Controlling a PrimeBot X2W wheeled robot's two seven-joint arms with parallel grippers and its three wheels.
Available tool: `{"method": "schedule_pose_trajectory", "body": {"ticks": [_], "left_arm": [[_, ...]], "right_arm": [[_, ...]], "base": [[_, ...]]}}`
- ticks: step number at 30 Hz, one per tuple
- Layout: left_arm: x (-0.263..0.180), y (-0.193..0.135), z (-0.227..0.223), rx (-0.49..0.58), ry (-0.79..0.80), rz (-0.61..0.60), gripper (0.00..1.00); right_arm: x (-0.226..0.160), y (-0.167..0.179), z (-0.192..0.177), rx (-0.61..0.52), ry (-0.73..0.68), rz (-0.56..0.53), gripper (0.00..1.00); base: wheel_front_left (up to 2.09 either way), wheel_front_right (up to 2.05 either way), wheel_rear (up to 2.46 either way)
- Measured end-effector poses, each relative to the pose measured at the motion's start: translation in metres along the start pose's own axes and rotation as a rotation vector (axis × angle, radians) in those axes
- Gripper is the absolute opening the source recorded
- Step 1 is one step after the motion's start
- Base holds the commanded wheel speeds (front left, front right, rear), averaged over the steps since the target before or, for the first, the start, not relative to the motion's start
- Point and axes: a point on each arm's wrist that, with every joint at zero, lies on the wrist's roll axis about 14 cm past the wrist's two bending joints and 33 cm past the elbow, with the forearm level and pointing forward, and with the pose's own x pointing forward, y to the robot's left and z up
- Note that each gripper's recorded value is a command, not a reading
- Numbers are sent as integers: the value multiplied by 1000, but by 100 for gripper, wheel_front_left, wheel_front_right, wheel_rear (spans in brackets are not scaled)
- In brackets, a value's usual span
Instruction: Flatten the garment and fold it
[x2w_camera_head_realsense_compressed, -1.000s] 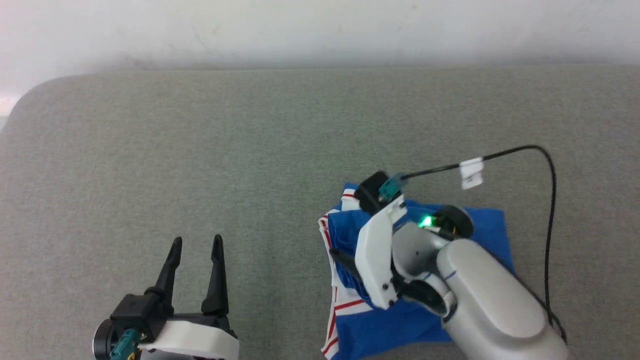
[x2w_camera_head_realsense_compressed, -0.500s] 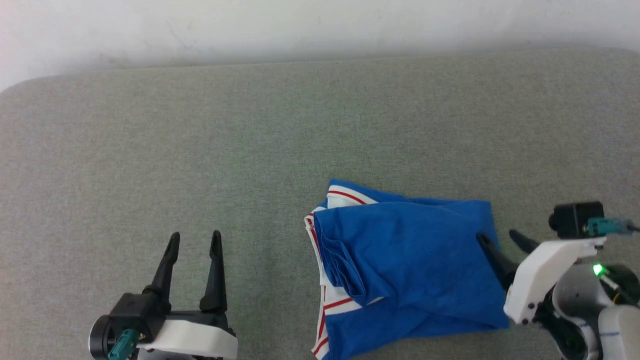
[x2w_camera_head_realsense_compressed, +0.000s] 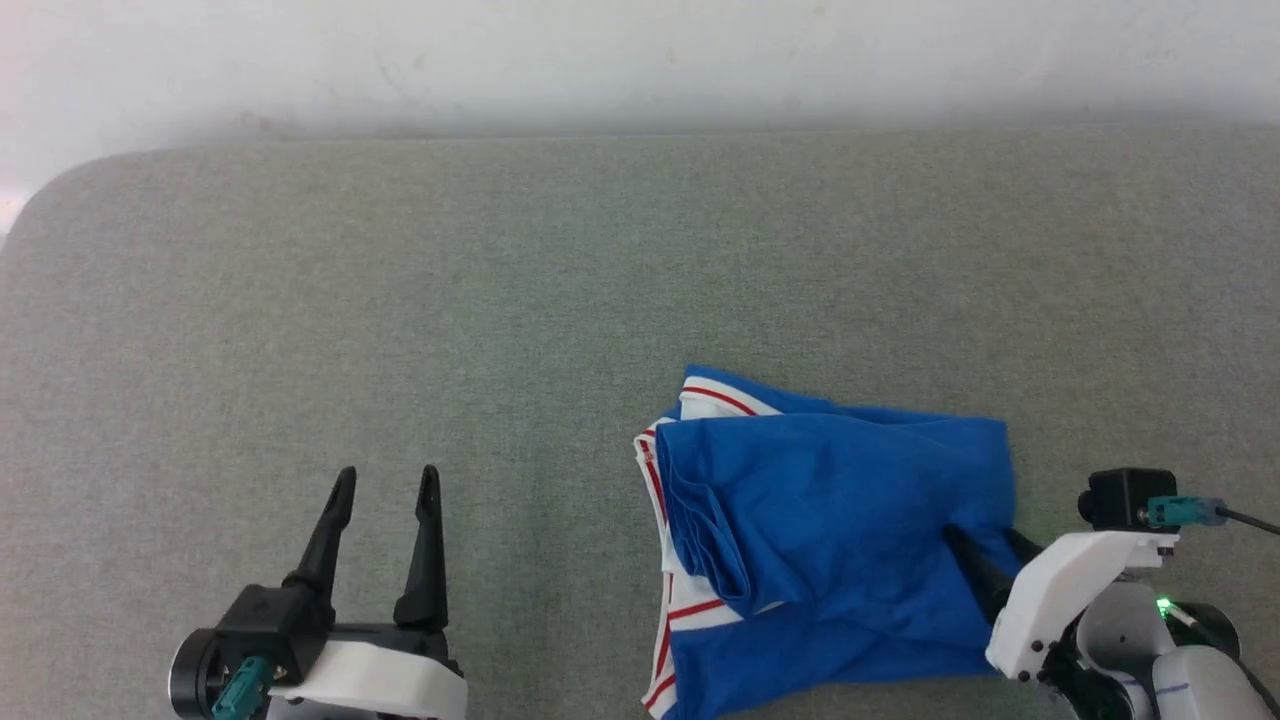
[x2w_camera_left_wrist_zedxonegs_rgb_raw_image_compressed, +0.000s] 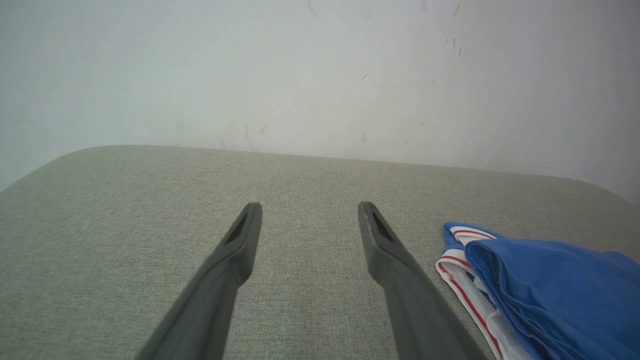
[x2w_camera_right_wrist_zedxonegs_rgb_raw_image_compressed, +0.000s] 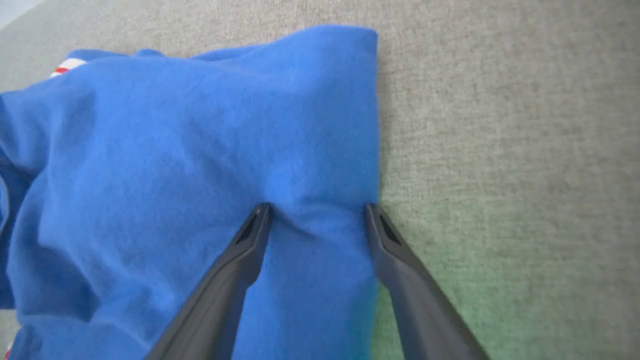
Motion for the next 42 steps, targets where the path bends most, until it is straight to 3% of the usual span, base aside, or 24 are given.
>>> {"method": "schedule_pose_trajectory", "body": {"ticks": [1, 2, 3, 4, 12, 18, 31, 37, 42], "left_arm": [[-1, 1, 1, 1, -1, 2, 100], [-1, 2, 1, 2, -2, 4, 100], [-2, 2, 1, 2, -2, 6, 100], [-2, 2, 2, 2, -4, 6, 100], [0, -4, 8, -2, -26, -12, 100], [10, -16, 15, -5, -50, -53, 100], [50, -48, 11, 13, -56, -159, 100], [79, -60, 9, 47, -85, -202, 100], [102, -65, 0, 73, -96, -223, 100]], "right_arm": [[3, -1, 0, 4, 1, -2, 100], [5, -1, 0, 9, 3, -4, 59], [8, -1, 2, 11, -1, -4, 42], [10, -1, 4, 13, -5, -4, 0], [13, 10, 20, 5, -51, 23, 0], [6, 4, 64, -45, -142, 13, 0], [-40, -106, 145, -297, -122, -274, 0], [-56, -154, 184, -342, -155, -416, 0], [-54, -195, 191, -345, -139, -526, 0]], "base": [[0, 0, 0], [0, 0, 0], [0, 0, 0], [0, 0, 0], [0, 0, 0], [0, 0, 0], [0, 0, 0], [0, 0, 0], [0, 0, 0]]}}
